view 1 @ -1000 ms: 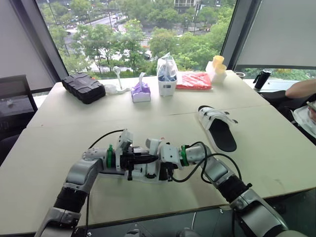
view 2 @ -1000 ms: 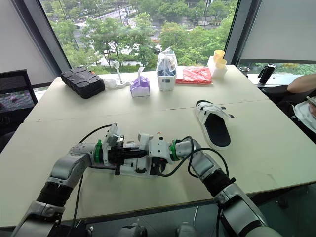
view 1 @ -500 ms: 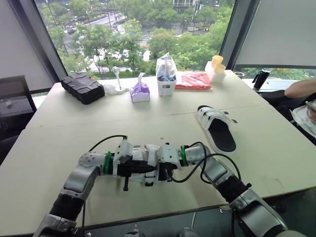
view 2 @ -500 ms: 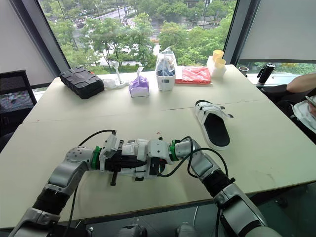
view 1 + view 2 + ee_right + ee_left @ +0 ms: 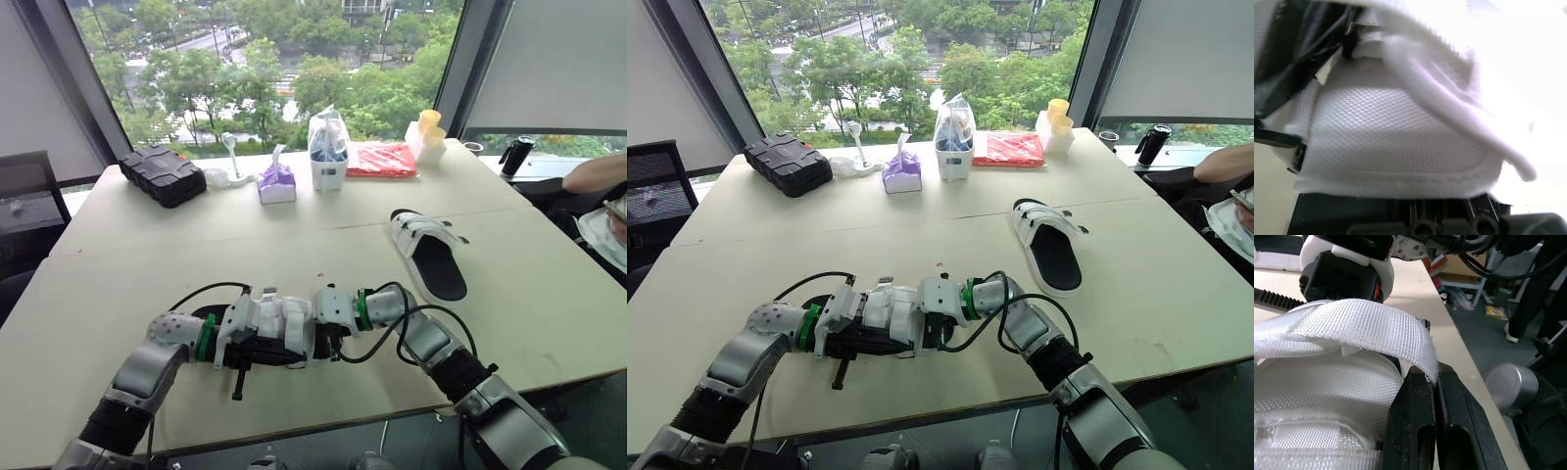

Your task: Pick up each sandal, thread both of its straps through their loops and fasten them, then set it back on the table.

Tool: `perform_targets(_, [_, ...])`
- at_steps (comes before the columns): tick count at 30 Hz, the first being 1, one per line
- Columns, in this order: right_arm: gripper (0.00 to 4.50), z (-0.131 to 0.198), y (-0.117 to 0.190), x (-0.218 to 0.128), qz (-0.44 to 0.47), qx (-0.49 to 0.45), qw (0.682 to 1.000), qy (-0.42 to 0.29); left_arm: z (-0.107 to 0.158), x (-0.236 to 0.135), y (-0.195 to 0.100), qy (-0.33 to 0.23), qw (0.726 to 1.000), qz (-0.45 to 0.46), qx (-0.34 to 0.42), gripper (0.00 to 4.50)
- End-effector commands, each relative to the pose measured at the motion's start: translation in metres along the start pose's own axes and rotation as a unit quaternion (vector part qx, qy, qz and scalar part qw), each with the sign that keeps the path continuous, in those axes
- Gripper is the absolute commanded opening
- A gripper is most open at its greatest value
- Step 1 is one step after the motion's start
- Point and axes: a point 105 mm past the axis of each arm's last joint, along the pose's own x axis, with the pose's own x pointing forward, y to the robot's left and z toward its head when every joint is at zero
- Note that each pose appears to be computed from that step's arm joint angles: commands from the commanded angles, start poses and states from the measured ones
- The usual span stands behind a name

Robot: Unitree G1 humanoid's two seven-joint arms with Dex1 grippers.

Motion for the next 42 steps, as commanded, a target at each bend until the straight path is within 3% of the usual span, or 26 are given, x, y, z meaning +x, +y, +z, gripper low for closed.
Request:
perform_targets(1, [0.00, -0.044, 0.026, 0.002, 0.035, 0.052, 0.995, 0.080, -0.024, -0.009, -0.014, 0.033, 0.998, -0.008, -0.061, 1.87])
perform_targets(6, [0.00, -0.044, 0.026, 0.002, 0.035, 0.052, 0.995, 0.081, -0.024, -0.020, -0.019, 0.019, 0.998, 0.011, -0.063, 4.34])
perform_targets(7, [0.00, -0.044, 0.026, 0.002, 0.035, 0.052, 0.995, 0.080, -0.025, -0.022, -0.021, 0.019, 0.998, 0.014, -0.062, 4.43])
perform_targets(21, [0.00, -0.045, 0.026, 0.001, 0.036, 0.052, 0.995, 0.082, -0.052, -0.026, -0.036, 0.015, 0.996, 0.042, -0.073, 4.43])
perform_targets(42, [0.00, -0.045, 0.026, -0.001, 0.037, 0.049, 0.995, 0.085, -0.014, -0.004, -0.022, -0.044, 0.996, 0.070, 0.028, 4.43])
